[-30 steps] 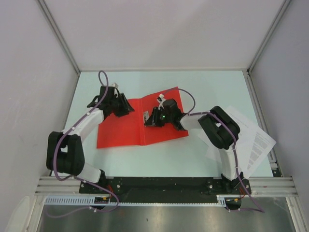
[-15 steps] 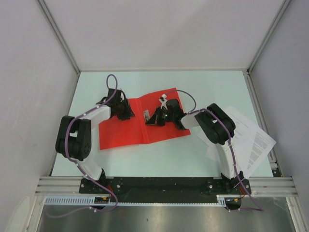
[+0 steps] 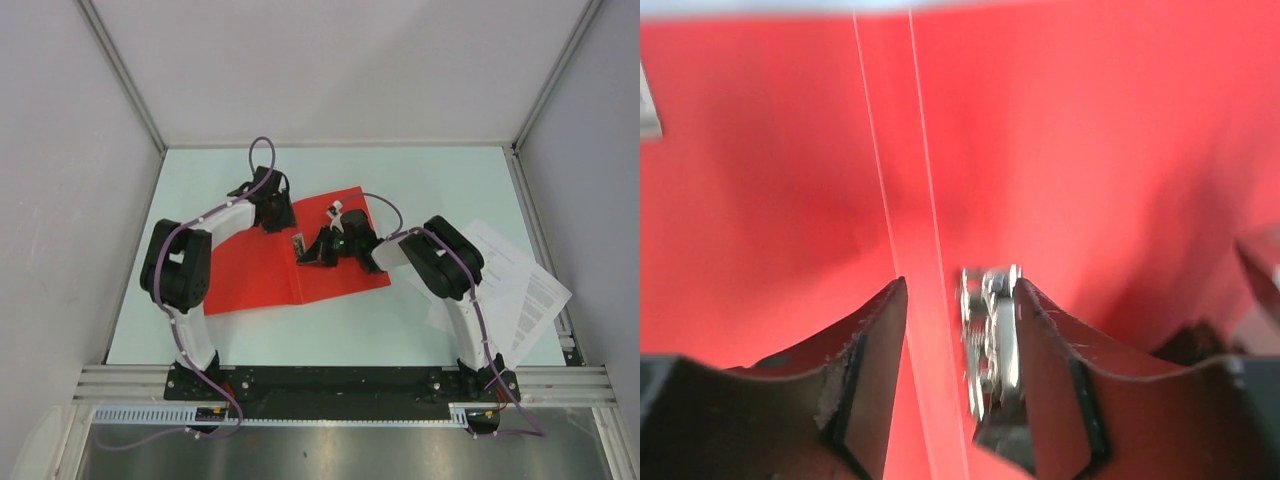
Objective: Put the files into the folder
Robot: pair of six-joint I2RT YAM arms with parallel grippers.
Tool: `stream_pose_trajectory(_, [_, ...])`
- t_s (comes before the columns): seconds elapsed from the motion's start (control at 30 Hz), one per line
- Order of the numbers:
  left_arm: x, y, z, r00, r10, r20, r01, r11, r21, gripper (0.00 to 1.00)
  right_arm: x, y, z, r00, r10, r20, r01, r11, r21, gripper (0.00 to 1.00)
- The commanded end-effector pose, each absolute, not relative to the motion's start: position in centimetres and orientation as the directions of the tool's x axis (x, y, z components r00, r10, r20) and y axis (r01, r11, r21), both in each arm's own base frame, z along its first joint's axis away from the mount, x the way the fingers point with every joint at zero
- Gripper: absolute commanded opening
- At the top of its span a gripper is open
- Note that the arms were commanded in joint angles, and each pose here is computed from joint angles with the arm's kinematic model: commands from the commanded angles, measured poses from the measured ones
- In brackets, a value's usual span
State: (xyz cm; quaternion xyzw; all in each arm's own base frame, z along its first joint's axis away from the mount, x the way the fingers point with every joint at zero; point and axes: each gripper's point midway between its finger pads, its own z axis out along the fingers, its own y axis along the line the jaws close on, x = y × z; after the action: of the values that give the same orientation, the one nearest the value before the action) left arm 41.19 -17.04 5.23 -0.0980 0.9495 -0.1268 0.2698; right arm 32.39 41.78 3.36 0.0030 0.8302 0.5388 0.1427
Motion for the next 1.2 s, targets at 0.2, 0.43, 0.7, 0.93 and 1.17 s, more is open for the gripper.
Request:
stream_pose_trajectory(0.2, [41.0,-17.5,4.1,-0.835,-0.210,-0.508,-0.151,0.976,-0.155,0.39,31.7,41.7,3.6,-0.963,0.155,-0.219,-0.145,0.387,0.911,0.00])
stream_pose_trajectory(0.43, [40.3,-18.3,4.2,-0.821,-0.221,-0.526,-0.155,0.974,-0.167,0.32,31.4,41.6,3.2,-0.967,0.152,-0.206,-0.138,0.372,0.918,0.00])
stream_pose_trajectory(0.7, [39.5,-18.4,5.0,-0.792,-0.244,-0.560,-0.149,0.966,-0.209,0.41,31.5,40.9,3.0,-0.966,0.156,-0.204,-0.135,0.369,0.920,0.00])
stream_pose_trajectory(0.93, [39.2,-18.3,6.5,-0.754,-0.276,-0.597,-0.146,0.955,-0.257,0.44,31.2,40.7,2.7,-0.968,0.152,-0.198,-0.132,0.360,0.924,0.00])
stream_pose_trajectory(1.17, [39.0,-19.0,4.5,-0.783,-0.287,-0.552,-0.157,0.950,-0.272,0.38,30.6,40.8,2.5,-0.975,0.132,-0.180,-0.128,0.330,0.935,0.00])
